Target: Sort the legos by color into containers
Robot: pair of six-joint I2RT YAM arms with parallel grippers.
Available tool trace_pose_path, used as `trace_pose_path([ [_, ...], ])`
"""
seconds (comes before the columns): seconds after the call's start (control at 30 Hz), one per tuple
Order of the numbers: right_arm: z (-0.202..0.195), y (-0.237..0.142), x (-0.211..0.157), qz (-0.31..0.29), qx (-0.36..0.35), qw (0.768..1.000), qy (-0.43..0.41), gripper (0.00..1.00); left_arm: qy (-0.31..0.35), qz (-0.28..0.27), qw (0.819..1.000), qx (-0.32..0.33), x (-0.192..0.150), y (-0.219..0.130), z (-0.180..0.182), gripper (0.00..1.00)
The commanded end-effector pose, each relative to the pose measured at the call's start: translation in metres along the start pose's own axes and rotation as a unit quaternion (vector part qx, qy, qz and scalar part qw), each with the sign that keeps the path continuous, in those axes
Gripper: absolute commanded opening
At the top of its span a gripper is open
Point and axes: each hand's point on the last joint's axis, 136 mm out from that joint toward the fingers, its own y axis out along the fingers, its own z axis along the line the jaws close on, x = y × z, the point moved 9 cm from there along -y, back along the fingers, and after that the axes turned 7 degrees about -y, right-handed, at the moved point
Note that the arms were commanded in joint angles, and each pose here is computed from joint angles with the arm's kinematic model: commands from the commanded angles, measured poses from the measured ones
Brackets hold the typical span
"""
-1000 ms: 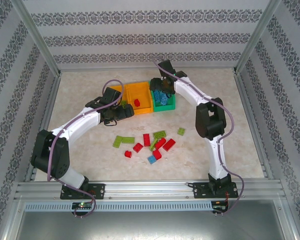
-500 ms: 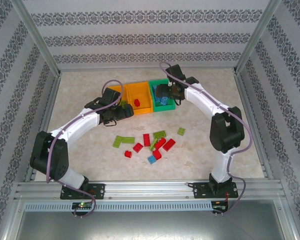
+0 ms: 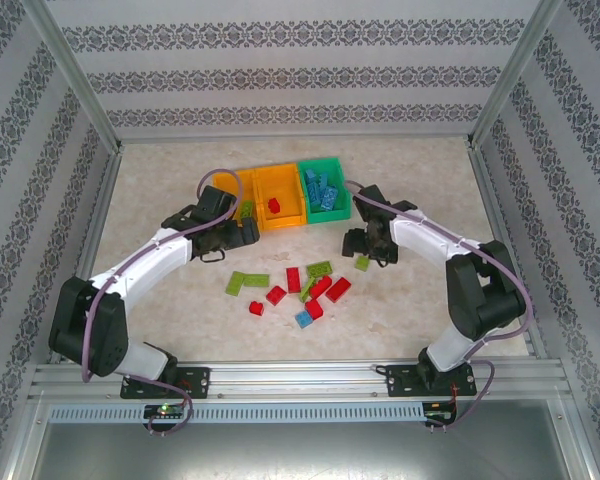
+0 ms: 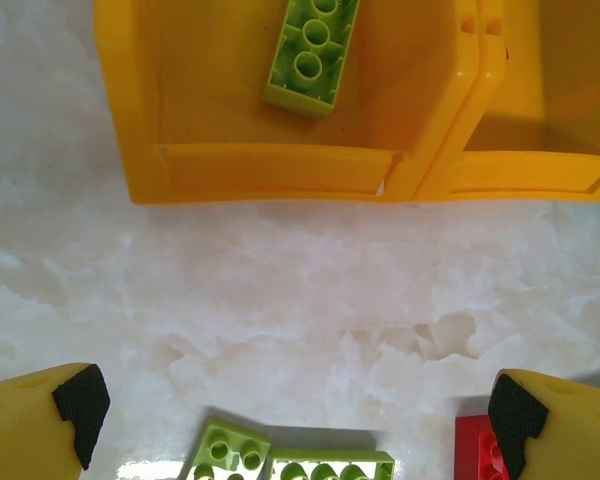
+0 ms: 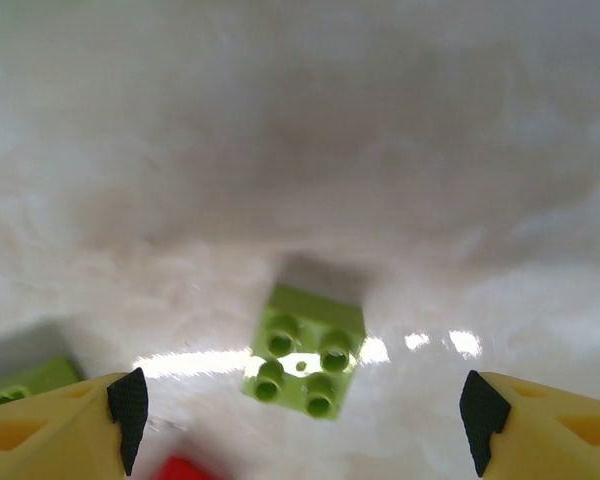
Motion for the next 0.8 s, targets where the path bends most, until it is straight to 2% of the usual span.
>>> trace_pose_path([
  [0.0,0.0,-0.003,-0.005,-0.005,-0.002,0.999,0.036,0.83,0.008,-0.029,1.0,0.007,0.005,-0.007,0.005,0.99],
  [0.3,0.006,0.017,-0.011,0.025,-0.027,0.999,0.029,0.8,0.014,-0.03,0.999,0.026,0.002,-0.01,0.012,0.99],
  [0.47,0.005,0.026,-0.009,0.034,-0.043,0.998,0.021,0.73,0.013,-0.032,0.999,0.033,0.001,-0.011,0.015,0.99],
  [0.77,0.006,0.031,-0.009,0.035,-0.061,0.997,0.0,0.37,0.014,-0.045,0.997,0.053,0.0,-0.016,0.021,0.99],
])
